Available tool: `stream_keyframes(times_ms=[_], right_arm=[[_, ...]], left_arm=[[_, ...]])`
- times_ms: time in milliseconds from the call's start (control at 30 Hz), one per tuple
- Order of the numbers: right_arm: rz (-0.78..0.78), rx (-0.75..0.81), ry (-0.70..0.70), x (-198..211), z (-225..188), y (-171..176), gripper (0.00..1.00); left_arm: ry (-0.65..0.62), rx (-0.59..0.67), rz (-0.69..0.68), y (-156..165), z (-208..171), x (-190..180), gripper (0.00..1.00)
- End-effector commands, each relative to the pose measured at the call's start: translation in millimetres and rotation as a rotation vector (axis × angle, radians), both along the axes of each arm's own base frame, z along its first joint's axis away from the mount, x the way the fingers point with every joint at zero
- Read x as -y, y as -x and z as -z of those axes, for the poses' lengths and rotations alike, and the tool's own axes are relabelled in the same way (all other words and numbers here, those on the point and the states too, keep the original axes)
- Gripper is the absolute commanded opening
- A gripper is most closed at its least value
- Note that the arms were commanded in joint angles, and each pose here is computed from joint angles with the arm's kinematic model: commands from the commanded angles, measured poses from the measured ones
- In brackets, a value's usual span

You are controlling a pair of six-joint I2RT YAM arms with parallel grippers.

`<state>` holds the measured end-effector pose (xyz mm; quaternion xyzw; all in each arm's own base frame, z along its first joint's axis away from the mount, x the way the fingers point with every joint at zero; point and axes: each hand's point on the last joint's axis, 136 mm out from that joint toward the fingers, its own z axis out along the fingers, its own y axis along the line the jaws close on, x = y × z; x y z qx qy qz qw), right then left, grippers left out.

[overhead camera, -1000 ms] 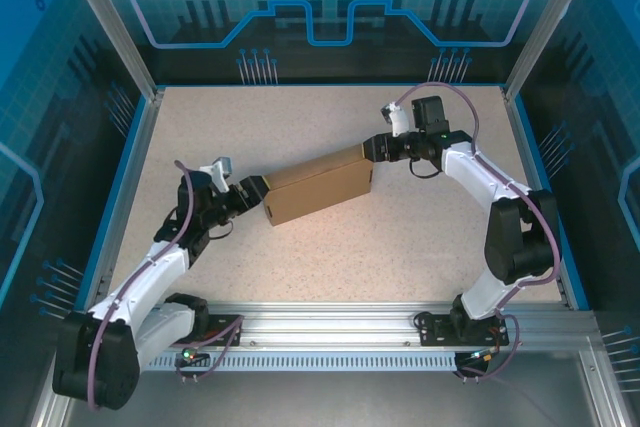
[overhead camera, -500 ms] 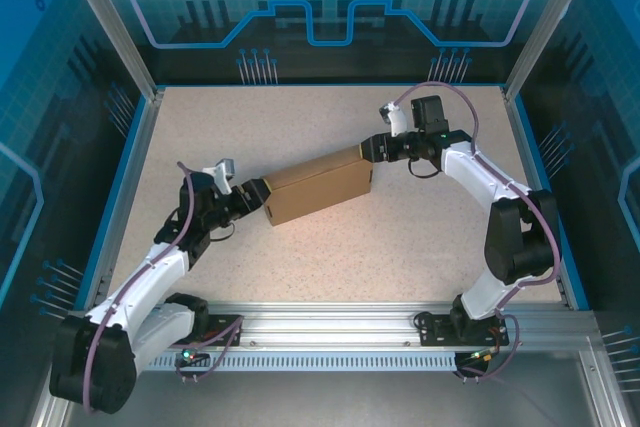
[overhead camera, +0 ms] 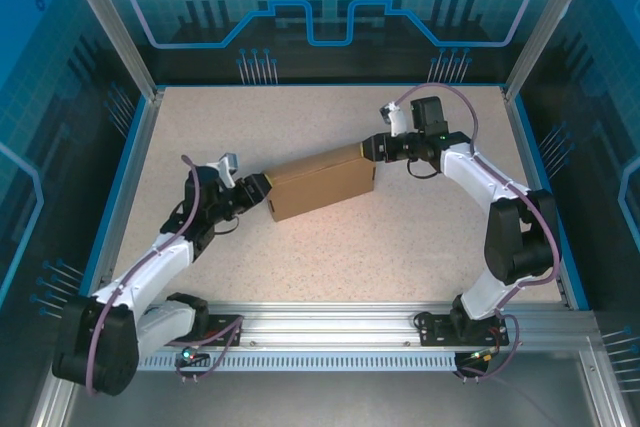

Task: Fold the paper box

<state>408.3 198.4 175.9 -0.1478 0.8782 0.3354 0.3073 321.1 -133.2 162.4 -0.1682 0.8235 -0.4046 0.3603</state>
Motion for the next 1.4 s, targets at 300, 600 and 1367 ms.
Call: stream_keyframes(times_ms=[300,600,1367], right_arm=[[-0.071,0.125,-0.146,-30,-55,-41,0.43],[-0.085,0.186,-0.127,-30,-45,-62,0.43],[-0.006,0.103,-0.087,-14,28,12,0.53]], left_arm=[[-0.039,0.171,0.053,-86,-63,23,0.4],[-0.053,0.18,0.063,-129,-55,32,0.42],[-0.07,0.107,0.141,-55,19,55,0.54]])
